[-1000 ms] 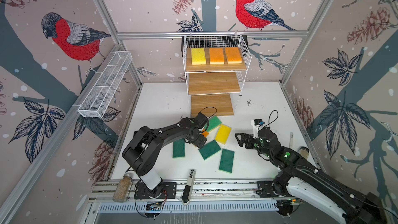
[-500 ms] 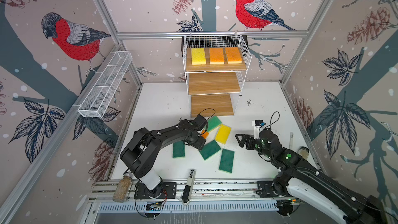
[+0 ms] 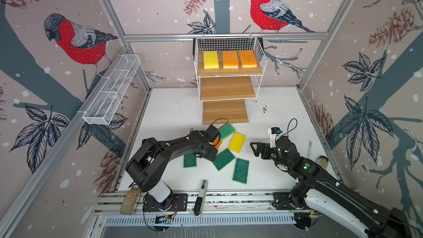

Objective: Place and organize the cleaning sponges onto the shelf
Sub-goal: 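Carry the orange sponge with the left gripper up toward the shelf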

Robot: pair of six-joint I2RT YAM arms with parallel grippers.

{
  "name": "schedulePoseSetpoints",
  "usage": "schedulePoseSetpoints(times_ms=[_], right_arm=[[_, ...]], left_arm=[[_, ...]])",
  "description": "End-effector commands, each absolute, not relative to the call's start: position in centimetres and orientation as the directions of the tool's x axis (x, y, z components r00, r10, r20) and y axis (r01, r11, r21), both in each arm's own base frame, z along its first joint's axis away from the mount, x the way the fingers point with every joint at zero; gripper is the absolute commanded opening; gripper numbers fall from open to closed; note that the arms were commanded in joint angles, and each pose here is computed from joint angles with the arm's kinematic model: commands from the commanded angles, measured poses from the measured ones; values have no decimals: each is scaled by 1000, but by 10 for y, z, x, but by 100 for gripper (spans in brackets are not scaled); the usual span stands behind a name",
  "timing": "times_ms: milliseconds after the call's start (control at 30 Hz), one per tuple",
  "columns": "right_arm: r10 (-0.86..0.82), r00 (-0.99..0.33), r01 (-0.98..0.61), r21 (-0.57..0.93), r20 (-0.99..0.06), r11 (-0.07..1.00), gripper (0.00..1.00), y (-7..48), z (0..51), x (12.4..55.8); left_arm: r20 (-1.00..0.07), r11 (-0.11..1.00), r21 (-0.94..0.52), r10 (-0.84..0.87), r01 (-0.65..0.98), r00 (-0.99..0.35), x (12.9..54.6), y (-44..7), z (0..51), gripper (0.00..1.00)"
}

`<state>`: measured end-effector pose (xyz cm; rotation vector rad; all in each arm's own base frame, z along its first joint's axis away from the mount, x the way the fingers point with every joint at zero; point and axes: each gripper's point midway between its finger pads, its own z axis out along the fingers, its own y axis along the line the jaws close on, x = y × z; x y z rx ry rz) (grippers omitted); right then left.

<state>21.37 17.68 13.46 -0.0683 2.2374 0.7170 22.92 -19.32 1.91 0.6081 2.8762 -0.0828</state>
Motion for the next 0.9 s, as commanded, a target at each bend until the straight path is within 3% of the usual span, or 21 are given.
schedulePoseSetpoints(times_ms=[0, 233, 867], right_arm=[[188, -682, -273, 484, -707, 832, 95, 179, 145, 218], [191, -686, -269, 489, -702, 830, 95, 180, 146, 218], [185, -690, -263, 480, -700, 837, 95, 176, 143, 215]], left_arm=[[-261, 917, -2, 385, 400, -885, 239, -196, 25, 85], [-261, 909, 7, 405, 418, -876, 241, -197, 20, 86], [-286, 918, 32, 388, 396, -876, 238, -201, 12, 66]])
